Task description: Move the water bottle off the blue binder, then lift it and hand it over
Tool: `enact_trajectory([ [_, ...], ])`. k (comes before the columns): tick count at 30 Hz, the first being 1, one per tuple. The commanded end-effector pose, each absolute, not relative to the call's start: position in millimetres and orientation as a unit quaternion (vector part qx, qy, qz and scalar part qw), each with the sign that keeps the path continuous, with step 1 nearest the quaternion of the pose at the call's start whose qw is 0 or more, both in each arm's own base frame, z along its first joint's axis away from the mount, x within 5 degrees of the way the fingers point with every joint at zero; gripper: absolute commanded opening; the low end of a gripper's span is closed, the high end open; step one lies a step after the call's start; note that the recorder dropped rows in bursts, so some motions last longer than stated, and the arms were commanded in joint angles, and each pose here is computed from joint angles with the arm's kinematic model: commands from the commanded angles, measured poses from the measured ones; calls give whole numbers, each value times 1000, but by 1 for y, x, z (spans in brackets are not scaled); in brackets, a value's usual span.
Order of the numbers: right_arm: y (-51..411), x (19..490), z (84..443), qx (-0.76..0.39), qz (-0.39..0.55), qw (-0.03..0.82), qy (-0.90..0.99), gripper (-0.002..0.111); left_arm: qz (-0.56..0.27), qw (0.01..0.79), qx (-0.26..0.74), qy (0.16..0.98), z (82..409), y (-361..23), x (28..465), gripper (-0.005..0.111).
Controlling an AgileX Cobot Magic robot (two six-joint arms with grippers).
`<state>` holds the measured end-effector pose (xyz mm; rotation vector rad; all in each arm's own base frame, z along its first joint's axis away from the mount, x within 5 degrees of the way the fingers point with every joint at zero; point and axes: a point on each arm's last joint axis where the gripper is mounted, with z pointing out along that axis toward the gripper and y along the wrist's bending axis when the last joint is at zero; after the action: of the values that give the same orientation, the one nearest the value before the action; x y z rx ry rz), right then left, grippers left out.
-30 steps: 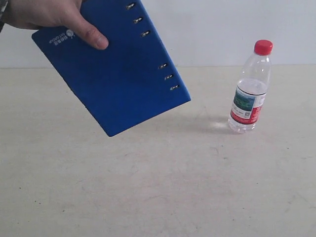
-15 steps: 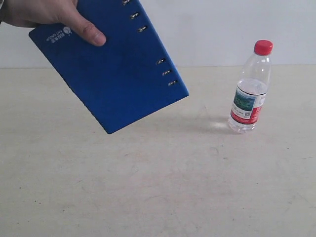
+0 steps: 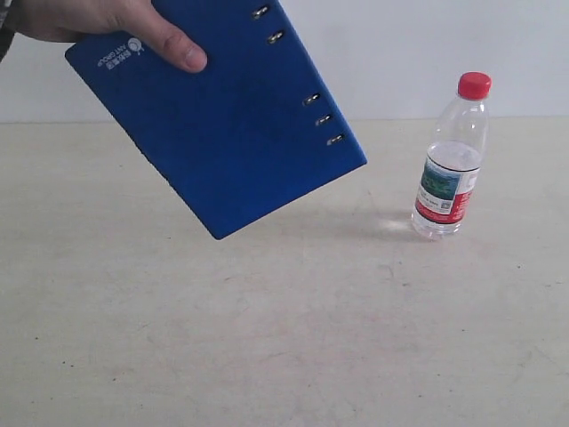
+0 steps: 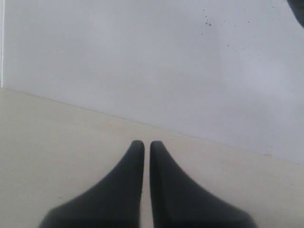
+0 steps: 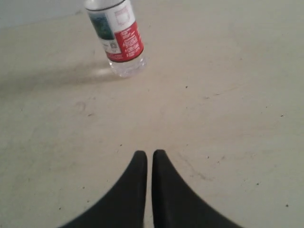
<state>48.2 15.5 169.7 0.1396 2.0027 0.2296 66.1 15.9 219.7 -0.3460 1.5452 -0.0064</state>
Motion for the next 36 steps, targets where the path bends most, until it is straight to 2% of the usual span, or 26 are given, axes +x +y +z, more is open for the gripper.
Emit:
enact_trajectory([
  [1, 18, 47, 172, 41, 97, 528, 843, 0, -3, 707, -149, 691, 222, 15, 66, 4],
  [6, 2, 51, 180, 78, 33, 578, 812, 0, -3, 707, -148, 691, 222, 15, 66, 4],
  [10, -7, 54, 185, 32, -34, 624, 780, 0, -1, 707, -150, 691, 222, 15, 65, 4],
  [18, 3, 54, 184, -18, 35, 619, 785, 0, -3, 707, -149, 691, 222, 15, 66, 4],
  [23, 11, 53, 183, -14, 110, 605, 788, 0, -3, 707, -149, 691, 222, 15, 66, 4],
  [33, 11, 50, 176, -12, 109, 573, 813, 0, -3, 707, -149, 691, 222, 15, 66, 4],
  [36, 6, 51, 176, 23, 74, 577, 813, 0, -2, 708, -149, 690, 223, 15, 65, 4],
])
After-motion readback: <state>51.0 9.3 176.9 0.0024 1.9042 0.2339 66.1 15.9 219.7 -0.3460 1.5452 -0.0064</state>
